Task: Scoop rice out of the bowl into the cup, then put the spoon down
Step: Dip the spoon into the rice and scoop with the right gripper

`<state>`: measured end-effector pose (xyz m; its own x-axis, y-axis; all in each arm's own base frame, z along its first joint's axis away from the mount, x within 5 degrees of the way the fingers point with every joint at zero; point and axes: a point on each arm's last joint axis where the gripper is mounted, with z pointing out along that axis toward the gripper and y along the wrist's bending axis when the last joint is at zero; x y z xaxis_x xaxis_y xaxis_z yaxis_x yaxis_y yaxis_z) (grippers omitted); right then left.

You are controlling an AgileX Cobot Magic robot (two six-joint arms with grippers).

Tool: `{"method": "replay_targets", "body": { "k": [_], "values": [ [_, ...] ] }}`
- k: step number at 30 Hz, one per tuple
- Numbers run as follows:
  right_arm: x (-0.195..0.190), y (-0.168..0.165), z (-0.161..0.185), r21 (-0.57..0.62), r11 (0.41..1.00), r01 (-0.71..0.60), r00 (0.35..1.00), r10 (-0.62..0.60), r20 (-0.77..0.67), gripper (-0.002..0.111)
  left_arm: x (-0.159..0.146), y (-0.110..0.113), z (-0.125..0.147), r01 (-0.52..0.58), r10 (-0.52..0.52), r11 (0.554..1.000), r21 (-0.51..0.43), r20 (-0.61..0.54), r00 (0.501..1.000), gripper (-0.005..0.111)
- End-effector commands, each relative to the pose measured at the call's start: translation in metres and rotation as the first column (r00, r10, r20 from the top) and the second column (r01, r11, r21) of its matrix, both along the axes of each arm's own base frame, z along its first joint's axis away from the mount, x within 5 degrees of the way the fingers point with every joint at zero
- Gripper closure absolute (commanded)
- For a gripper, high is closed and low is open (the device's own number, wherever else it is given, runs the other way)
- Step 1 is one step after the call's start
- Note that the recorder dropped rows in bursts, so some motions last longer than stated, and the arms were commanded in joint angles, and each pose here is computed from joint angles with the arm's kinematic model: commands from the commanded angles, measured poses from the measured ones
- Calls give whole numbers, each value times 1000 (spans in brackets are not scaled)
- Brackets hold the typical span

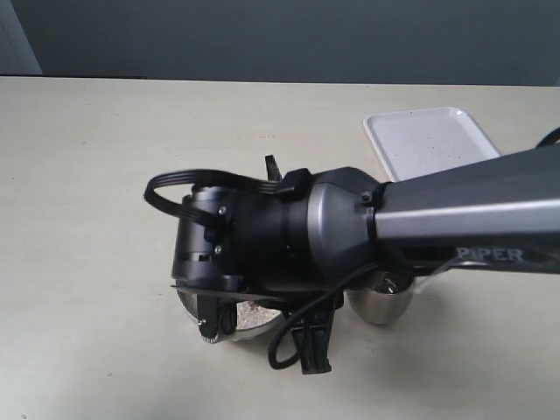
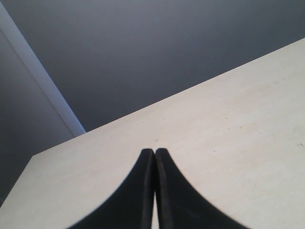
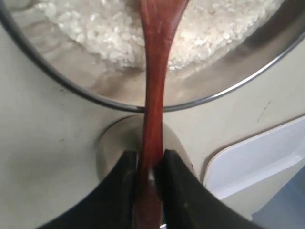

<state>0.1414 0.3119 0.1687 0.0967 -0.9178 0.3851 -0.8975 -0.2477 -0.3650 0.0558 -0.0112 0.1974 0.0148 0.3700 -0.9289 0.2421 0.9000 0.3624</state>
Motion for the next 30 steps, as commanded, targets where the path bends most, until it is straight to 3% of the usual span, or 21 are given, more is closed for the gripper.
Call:
{"method": "replay_targets", "body": {
  "k": [1, 20, 30],
  "values": [
    [6, -4, 4, 17, 999, 43, 999, -42, -25, 109, -1, 0, 2, 3, -2, 1000, -12, 14, 1000, 106],
    [14, -11, 19, 83, 989, 123, 991, -118, -63, 109, -1, 0, 2, 3, -2, 1000, -12, 14, 1000, 106],
    [31, 6, 52, 243, 952, 186, 976, -149, -161, 109, -1, 0, 2, 2, -2, 1000, -12, 14, 1000, 106]
  ]
}}
